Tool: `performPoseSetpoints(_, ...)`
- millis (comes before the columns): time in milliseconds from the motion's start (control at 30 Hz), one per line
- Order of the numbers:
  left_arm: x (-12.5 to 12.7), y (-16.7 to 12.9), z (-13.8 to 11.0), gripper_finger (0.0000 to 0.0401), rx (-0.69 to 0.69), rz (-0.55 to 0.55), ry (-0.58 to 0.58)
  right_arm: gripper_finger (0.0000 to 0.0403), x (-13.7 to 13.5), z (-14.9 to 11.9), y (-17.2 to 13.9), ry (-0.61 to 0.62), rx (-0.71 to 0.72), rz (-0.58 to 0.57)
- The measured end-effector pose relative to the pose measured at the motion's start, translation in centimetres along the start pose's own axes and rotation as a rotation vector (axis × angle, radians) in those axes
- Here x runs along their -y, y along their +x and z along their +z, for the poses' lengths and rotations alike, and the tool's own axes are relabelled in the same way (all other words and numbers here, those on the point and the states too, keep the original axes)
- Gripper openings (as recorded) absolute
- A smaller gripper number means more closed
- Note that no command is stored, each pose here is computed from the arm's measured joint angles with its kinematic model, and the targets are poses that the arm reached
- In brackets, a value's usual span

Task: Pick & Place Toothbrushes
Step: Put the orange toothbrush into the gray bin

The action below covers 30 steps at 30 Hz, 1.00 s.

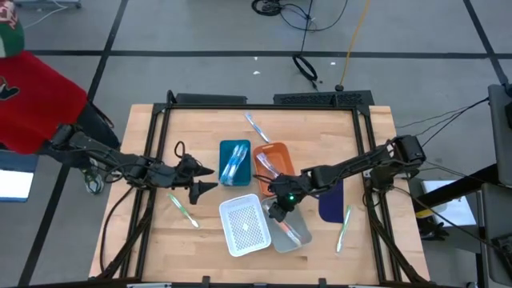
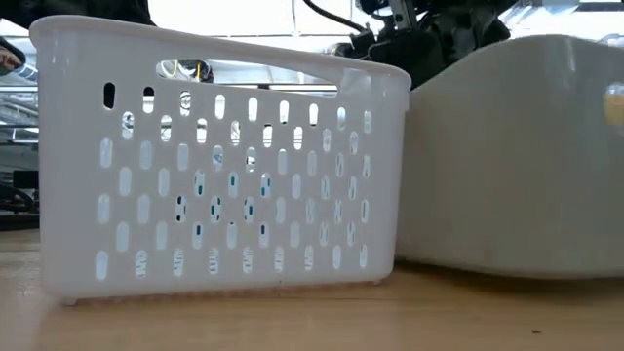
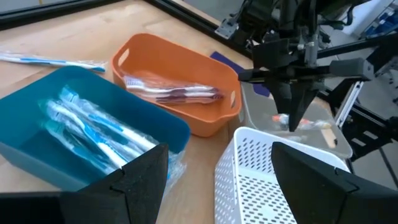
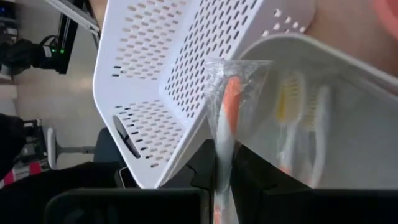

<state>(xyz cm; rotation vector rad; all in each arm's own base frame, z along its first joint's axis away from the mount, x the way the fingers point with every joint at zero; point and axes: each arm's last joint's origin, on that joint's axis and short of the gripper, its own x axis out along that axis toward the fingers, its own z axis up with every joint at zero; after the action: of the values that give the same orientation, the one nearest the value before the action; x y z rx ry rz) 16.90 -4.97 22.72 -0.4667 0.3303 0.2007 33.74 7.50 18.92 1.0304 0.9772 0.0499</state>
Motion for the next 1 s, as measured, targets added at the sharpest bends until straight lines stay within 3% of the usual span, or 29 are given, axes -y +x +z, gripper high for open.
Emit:
performPoseSetpoints(400, 0.1, 0.0, -0.1, 0.0285, -0.020, -0.028, 0.003, 0.0018, 0.6, 0.8, -0.5, 0.044, 0.008, -0.016)
performPoseSetpoints(700, 0.1, 0.0, -0.1, 0.0285, -0.021, -0.028, 0.011, 0.0018, -0.1, -0.3, -0.5, 0.041, 0.031, -0.043)
performPoseSetpoints(1000, 0.1, 0.0, -0.1, 0.0285, -0.023, -0.029, 0.011, 0.0018, -1.4, -2.2, -2.4, 0.002, 0.123, -0.134)
